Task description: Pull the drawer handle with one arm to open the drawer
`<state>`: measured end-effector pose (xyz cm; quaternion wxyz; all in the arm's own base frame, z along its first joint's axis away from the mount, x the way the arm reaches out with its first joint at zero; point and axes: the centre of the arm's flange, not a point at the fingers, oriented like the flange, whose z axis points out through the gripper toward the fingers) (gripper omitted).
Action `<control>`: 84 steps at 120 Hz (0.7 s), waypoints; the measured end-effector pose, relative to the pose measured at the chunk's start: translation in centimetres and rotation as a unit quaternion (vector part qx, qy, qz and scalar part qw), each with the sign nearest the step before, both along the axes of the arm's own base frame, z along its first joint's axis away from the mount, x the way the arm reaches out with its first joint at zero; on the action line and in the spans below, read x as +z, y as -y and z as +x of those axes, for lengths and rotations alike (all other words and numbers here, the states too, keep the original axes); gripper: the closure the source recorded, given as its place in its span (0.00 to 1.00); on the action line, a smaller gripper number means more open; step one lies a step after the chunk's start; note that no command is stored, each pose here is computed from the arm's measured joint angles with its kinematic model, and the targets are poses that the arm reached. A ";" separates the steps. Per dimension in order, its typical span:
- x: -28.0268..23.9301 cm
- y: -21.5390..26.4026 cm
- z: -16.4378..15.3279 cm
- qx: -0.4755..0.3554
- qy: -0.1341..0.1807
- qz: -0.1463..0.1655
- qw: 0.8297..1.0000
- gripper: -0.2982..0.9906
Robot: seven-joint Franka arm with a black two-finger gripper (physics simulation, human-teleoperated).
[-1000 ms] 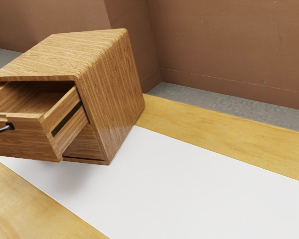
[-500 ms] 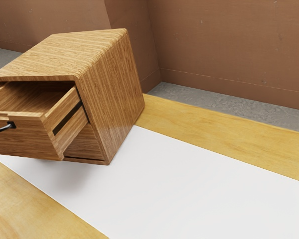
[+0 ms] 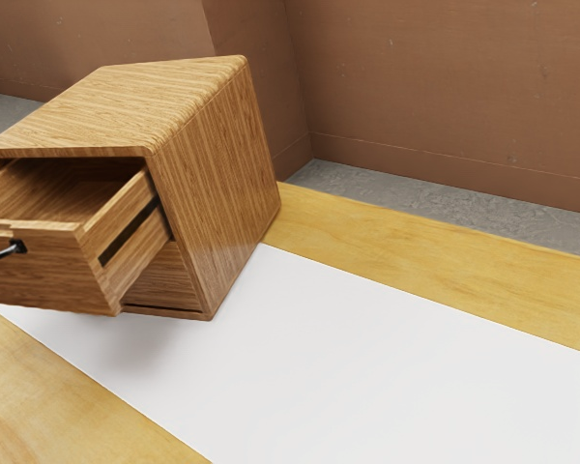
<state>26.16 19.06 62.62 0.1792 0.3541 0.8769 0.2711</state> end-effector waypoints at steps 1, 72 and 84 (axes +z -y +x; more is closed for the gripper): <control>0.0 0.0 -0.1 0.000 0.000 0.000 1.000 0.23; 0.4 4.6 -6.6 0.026 0.021 0.034 0.999 0.23; 2.3 8.4 -6.7 0.019 0.015 0.068 0.997 0.23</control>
